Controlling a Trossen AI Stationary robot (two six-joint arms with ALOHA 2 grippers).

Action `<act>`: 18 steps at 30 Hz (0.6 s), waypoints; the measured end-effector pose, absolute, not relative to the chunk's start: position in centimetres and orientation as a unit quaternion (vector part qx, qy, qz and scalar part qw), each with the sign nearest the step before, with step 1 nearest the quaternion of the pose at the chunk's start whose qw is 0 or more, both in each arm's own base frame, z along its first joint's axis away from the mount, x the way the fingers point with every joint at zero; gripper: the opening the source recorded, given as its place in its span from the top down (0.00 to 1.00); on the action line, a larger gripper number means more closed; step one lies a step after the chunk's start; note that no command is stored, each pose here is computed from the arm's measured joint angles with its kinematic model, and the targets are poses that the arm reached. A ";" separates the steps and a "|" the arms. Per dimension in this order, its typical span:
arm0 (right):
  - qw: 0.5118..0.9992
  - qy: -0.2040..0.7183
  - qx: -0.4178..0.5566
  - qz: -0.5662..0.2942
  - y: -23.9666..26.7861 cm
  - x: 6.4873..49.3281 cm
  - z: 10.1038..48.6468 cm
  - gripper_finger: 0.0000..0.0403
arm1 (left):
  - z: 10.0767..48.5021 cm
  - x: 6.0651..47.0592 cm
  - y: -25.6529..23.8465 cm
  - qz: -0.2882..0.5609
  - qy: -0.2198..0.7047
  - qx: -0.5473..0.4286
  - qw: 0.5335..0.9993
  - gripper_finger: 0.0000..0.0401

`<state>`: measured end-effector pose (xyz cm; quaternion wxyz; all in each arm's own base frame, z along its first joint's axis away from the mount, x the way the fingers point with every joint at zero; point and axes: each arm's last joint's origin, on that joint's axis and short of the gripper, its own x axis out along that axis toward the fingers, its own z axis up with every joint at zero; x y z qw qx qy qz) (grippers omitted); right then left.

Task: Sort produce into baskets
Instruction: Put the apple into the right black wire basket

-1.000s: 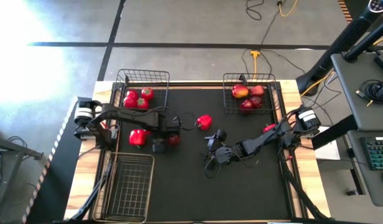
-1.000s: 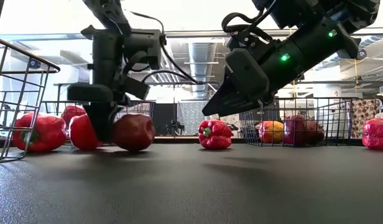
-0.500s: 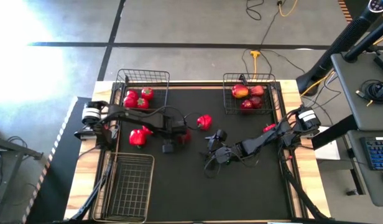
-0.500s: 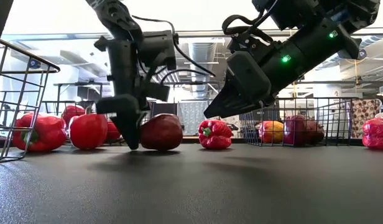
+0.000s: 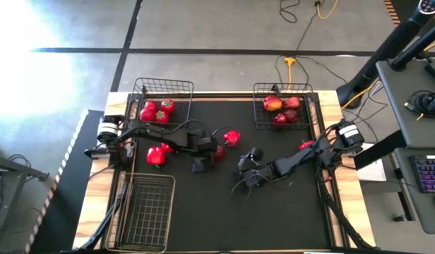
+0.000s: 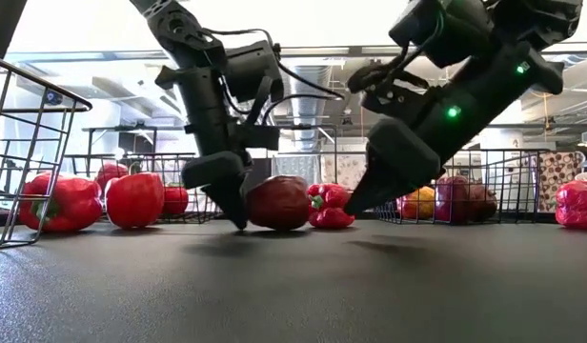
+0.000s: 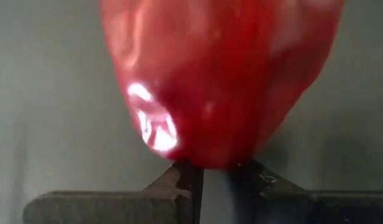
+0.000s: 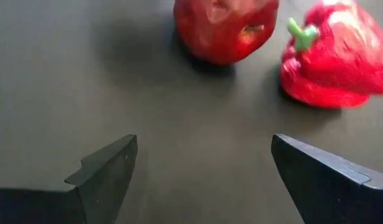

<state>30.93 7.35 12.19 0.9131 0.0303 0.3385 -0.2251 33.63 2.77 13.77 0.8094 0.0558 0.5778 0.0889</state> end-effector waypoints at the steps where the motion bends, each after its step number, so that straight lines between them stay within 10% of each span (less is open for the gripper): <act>1: 0.910 0.343 0.032 -0.230 7.3 30.8 12.1 0.10 | 13.8 33.8 2.8 0.091 0.571 0.057 0.814 0.91; 18: 0.878 0.388 0.063 -0.273 6.7 29.7 11.2 0.10 | 22.5 35.9 0.9 0.038 0.542 0.104 0.833 0.91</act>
